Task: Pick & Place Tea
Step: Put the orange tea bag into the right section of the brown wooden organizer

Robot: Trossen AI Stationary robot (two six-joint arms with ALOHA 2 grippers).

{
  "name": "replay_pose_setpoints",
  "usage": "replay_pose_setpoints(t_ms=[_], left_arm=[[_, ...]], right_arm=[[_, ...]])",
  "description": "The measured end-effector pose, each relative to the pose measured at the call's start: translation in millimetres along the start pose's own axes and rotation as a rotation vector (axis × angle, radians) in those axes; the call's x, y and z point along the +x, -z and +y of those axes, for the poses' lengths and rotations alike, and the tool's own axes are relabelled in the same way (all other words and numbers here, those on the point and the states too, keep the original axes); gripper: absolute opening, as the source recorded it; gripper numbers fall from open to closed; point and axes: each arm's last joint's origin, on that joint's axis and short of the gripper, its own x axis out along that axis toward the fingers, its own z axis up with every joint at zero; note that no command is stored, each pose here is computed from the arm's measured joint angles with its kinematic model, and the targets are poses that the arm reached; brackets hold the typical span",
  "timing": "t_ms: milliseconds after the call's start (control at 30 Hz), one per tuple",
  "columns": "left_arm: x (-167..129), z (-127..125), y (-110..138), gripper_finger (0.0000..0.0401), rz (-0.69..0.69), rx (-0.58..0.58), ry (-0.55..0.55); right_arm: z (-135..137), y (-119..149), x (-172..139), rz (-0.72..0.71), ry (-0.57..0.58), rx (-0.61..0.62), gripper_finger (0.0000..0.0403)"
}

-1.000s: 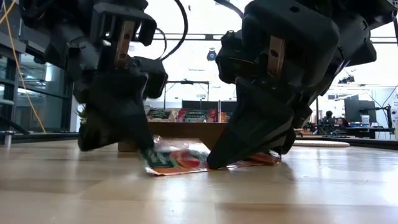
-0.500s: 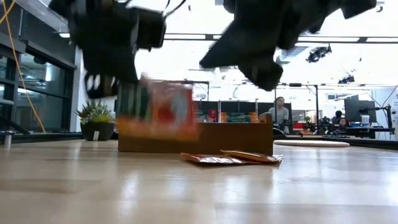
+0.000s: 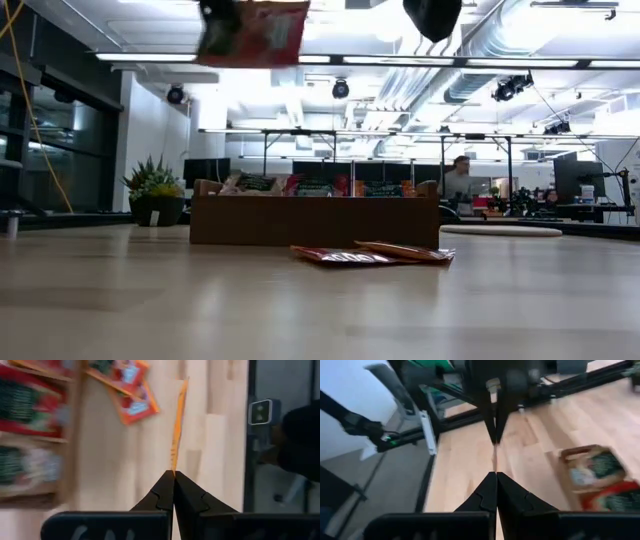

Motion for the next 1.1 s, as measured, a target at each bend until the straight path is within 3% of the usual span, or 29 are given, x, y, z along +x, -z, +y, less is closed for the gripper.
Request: replay_pose_setpoints(t_ms=[167,400,633,800,1100], left_arm=[[-25,8,-22,0.0,-0.037,0.052,-0.055],[-23,20,-35,0.0,-0.014,0.071,-0.081],[-19,21,-36,0.0,-0.005,0.085,-0.096],[-19,23,-36,0.0,-0.01,0.079,-0.116],[-19,22,-40,0.0,-0.054,0.086,-0.117]], right_arm=[[-8,-6,-2,-0.012,0.032,-0.02,0.0],[-22,-24,2,-0.061,-0.038,-0.014,0.0008],[-31,-33,2,0.002,-0.018,-0.045,0.01],[-34,-27,5,0.048,0.009,0.003,0.0168],[-37,-13,20,0.111,0.012,0.01,0.0192]])
